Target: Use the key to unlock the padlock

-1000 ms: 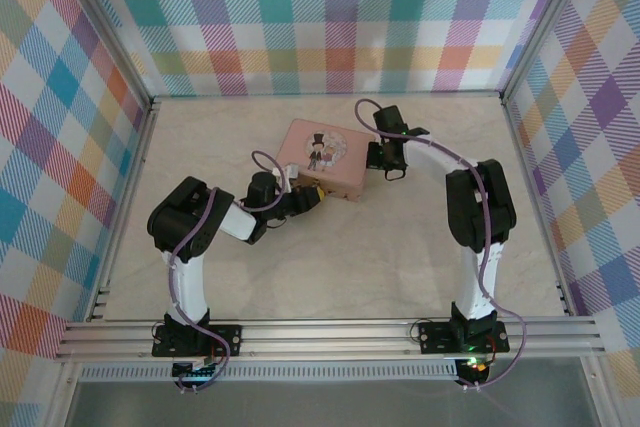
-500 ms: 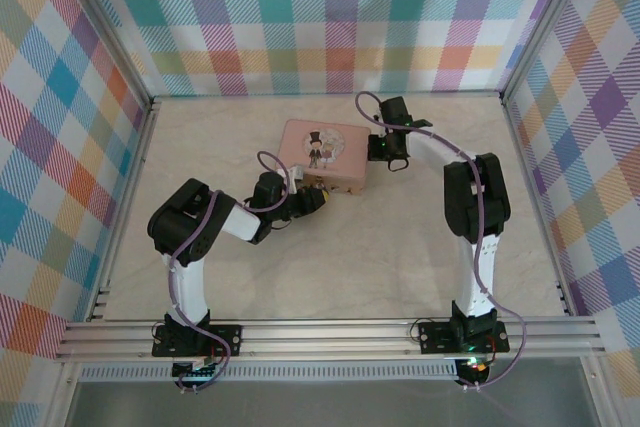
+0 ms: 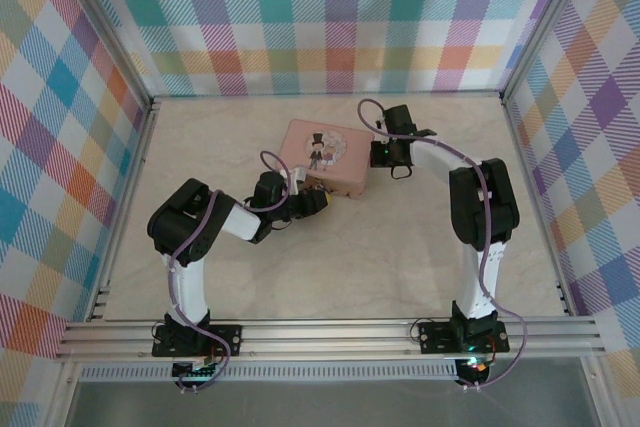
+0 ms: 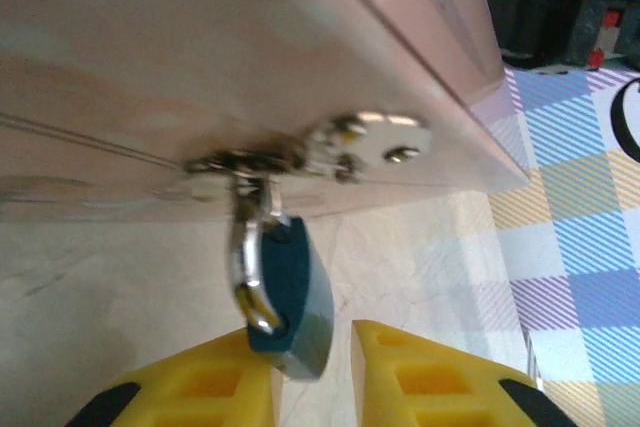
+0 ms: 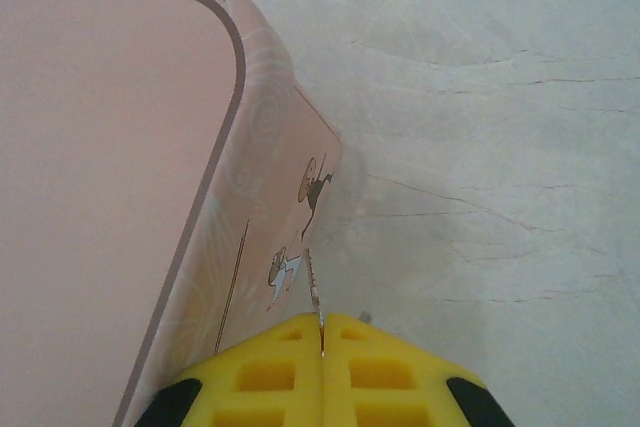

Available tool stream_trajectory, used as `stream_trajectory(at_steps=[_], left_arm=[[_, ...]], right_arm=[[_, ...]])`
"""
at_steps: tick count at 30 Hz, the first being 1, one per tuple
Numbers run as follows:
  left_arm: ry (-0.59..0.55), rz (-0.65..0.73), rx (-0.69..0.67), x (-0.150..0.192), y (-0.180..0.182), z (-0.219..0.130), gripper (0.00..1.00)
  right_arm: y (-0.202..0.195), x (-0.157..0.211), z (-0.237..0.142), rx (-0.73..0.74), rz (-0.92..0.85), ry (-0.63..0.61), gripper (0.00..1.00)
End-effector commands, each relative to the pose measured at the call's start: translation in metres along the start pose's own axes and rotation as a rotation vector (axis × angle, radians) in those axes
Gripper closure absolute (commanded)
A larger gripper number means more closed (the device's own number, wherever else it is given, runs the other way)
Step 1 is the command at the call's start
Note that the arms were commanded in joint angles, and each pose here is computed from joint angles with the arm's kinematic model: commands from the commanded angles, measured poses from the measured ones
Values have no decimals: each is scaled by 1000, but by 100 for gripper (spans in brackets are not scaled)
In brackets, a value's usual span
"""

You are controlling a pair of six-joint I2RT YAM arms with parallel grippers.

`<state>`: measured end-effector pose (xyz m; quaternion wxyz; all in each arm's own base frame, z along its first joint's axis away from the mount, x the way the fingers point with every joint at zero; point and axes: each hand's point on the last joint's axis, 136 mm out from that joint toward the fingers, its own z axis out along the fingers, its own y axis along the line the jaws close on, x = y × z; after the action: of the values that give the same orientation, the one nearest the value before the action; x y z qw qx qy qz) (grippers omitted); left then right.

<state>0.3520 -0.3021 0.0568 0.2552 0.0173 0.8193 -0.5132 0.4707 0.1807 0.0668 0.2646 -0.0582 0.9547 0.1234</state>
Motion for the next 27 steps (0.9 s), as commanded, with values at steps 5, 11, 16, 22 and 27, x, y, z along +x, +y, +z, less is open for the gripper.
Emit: stream_trajectory(at_steps=[5, 11, 16, 22, 27], left_arm=[[47, -44, 6, 4, 10, 1, 70], [-16, -48, -8, -17, 17, -6, 69], [-21, -73, 9, -12, 8, -17, 68], [-21, -39, -122, 7, 6, -59, 57], [-119, 46, -362, -15, 2, -107, 30]], right_arm=[[66, 3, -17, -198, -79, -23, 100], [64, 8, -18, -187, -80, -24, 100], [56, 5, -19, -138, -71, -28, 100], [45, 0, -32, -82, -33, -49, 100], [37, 4, -49, -41, -2, -60, 100]])
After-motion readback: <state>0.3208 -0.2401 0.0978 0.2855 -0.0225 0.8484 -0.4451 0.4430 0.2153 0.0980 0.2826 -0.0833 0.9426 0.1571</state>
